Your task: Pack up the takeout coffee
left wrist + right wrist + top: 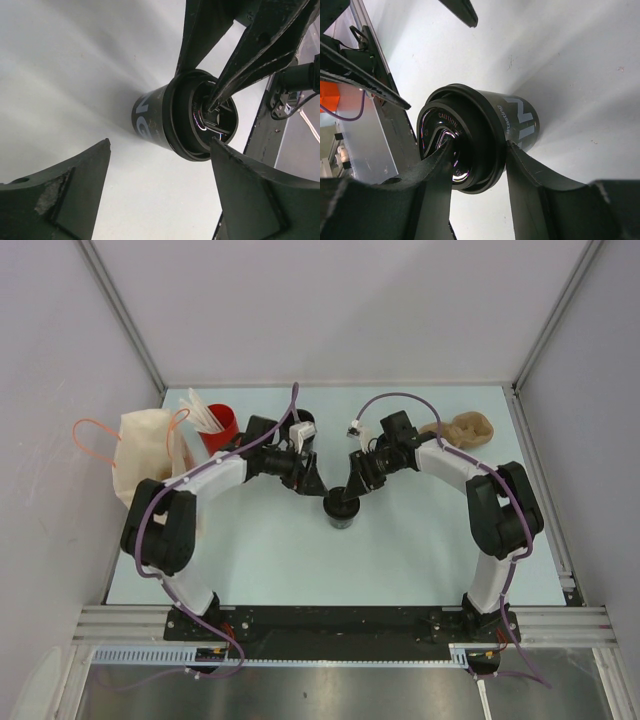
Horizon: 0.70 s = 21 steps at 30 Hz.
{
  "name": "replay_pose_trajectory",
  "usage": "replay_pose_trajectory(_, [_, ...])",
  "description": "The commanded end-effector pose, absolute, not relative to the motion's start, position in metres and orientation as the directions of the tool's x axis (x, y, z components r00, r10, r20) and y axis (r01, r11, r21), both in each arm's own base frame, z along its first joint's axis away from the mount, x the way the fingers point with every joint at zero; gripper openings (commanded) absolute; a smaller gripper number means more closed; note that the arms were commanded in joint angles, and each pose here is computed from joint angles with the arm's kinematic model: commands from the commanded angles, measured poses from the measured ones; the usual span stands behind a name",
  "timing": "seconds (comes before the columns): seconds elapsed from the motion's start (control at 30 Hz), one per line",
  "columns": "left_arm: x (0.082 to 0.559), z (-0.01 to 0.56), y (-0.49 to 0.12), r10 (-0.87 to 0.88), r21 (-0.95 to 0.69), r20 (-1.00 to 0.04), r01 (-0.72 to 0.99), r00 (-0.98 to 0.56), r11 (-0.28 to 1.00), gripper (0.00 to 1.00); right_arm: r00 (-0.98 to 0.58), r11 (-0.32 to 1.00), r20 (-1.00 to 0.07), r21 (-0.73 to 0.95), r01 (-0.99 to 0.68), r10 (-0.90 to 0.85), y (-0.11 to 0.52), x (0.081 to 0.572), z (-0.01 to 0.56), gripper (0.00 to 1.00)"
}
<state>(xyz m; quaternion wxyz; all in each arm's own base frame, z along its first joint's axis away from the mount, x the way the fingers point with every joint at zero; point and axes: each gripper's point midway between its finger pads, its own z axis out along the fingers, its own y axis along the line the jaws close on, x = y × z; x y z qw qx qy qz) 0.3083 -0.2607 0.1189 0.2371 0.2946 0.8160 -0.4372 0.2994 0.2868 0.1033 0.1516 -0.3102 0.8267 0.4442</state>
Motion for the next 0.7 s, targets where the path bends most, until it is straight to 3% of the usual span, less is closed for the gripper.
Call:
replay_pose_trajectory(0.0, [0.304,0.119,-0.262,0.298,-0.576,-0.653,0.712,-0.696,0.403,0.81,-0.782,0.510,-0.446,0.593,-0.623,-0.436,0.276,0.294,0.062,0.42])
replay_pose_trajectory(0.37, [0.296,0.099,-0.261,0.325,-0.614,-0.603,0.684,-0.729,0.395,0.73,-0.782,0.513,-0.443,0.591,-0.623,-0.439,0.276,0.294,0.060,0.26])
replay_pose_trajectory(0.53, [0.295,0.097,-0.262,0.324,-0.623,-0.597,0.678,-0.734,0.389,0.73,-0.780,0.518,-0.441,0.584,-0.625,-0.444,0.276,0.294,0.057,0.27])
replay_pose_trajectory(0.67, [0.296,0.092,-0.262,0.330,-0.627,-0.585,0.672,-0.740,0.394,0.67,-0.778,0.522,-0.440,0.578,-0.627,-0.448,0.276,0.294,0.056,0.26])
